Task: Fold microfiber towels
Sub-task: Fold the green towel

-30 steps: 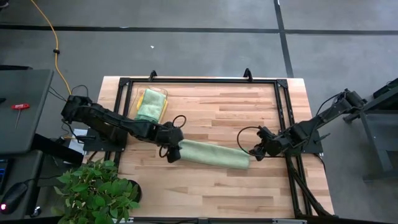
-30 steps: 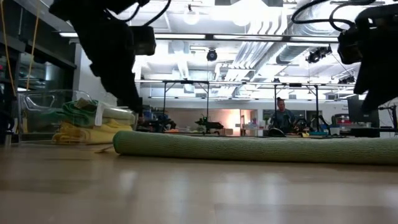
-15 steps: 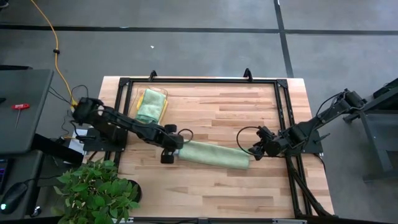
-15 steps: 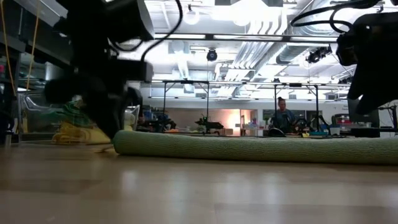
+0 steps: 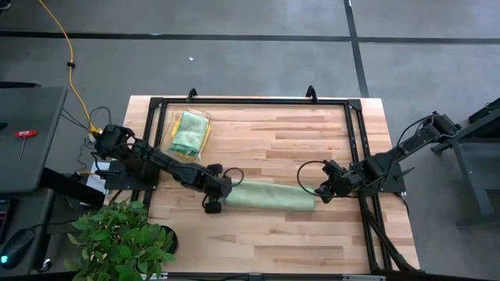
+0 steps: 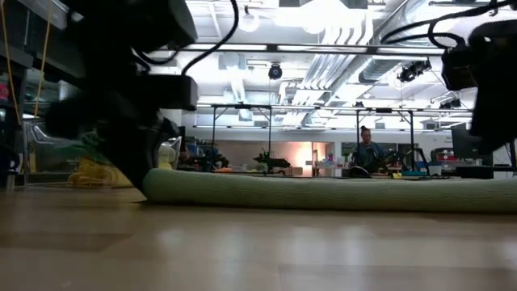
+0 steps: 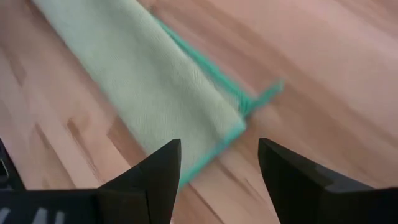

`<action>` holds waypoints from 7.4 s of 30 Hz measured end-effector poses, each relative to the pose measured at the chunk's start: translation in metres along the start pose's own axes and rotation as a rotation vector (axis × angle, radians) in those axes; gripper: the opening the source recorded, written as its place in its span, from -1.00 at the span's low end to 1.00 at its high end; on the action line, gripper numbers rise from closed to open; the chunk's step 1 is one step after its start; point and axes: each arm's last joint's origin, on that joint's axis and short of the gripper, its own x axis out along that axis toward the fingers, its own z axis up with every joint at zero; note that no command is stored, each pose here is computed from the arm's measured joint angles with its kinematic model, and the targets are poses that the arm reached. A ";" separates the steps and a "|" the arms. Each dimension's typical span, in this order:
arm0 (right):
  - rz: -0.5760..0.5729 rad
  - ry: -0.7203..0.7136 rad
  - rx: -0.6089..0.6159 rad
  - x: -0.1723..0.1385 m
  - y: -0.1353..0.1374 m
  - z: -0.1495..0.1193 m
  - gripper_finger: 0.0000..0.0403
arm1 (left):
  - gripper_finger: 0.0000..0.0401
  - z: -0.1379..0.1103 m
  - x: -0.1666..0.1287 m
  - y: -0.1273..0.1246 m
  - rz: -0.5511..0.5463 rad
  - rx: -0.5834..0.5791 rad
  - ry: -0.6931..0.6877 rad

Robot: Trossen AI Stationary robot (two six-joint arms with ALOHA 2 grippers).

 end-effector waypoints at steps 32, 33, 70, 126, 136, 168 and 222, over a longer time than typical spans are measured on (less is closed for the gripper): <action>0.199 0.083 0.455 0.052 -0.040 -0.020 0.02 | -1.00 -0.004 0.004 -0.016 0.017 0.022 -0.012; 0.201 0.084 0.461 0.052 -0.040 -0.020 0.02 | -1.00 -0.004 0.004 -0.016 0.018 0.017 -0.011; -0.051 0.151 0.337 -0.015 0.028 0.024 -0.98 | -1.00 0.041 0.010 -0.013 -0.066 -0.039 -0.235; 0.347 0.048 0.406 0.108 0.112 0.065 -0.97 | -1.00 0.081 0.036 -0.017 -0.064 0.023 -0.202; 0.429 0.036 0.339 0.105 0.117 0.070 -0.23 | -1.00 0.081 0.036 -0.017 -0.065 0.009 -0.200; 0.156 0.052 -0.109 0.044 0.073 0.080 0.24 | -1.00 0.094 -0.062 -0.008 0.012 -0.024 -0.439; 0.003 0.061 -0.215 0.095 0.057 0.045 0.24 | -1.00 0.080 -0.021 0.020 0.117 0.225 -0.173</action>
